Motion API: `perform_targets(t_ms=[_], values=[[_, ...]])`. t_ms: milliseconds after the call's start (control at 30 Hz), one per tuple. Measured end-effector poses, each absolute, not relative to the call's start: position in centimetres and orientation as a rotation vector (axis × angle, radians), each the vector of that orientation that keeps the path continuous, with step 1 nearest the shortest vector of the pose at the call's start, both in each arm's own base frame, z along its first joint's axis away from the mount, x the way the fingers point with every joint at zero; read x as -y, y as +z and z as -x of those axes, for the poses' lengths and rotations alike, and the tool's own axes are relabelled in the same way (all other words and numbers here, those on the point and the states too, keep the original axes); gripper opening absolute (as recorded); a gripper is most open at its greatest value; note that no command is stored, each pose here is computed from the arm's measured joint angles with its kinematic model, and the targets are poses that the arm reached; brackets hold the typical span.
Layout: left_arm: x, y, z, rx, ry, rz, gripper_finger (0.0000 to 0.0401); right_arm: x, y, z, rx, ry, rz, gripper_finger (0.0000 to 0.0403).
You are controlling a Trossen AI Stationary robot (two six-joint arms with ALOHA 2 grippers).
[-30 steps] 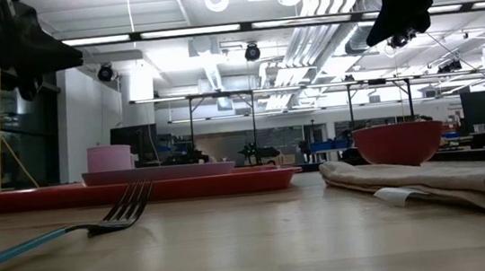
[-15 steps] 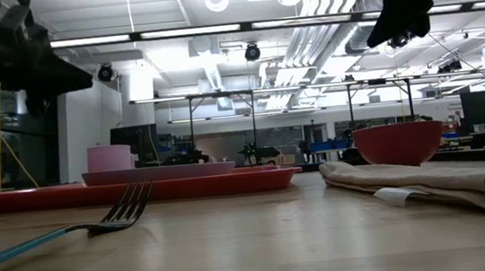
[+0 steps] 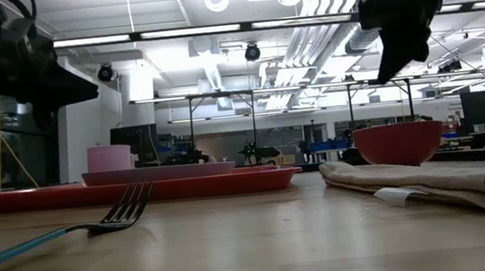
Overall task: Set up tray
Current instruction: Put the pink bowl on the purple plate
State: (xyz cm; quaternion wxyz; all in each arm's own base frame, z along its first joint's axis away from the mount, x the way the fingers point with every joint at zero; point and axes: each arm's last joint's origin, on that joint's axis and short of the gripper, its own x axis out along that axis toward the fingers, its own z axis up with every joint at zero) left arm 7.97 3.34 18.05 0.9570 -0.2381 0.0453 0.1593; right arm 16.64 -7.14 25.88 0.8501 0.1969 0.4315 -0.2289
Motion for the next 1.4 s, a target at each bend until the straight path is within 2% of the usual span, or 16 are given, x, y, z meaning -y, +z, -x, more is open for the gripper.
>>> perform_targets(t_ms=[200, 400, 1400], values=[[-3.3, 17.7, -7.9, -0.13, 0.308, 0.48, 0.0095, 7.5, 24.2, -17.4, -1.044, -0.479, -0.426, 0.0001], [-3.2, 17.4, -7.9, -0.16, 0.314, 0.49, 0.0095, 7.7, 23.5, -18.0, -1.091, -0.468, -0.417, 0.0001], [-3.2, 17.3, -7.9, -0.171, 0.316, 0.485, 0.0095, 8.6, 23.3, -17.5, -1.104, -0.423, -0.454, 0.0001]])
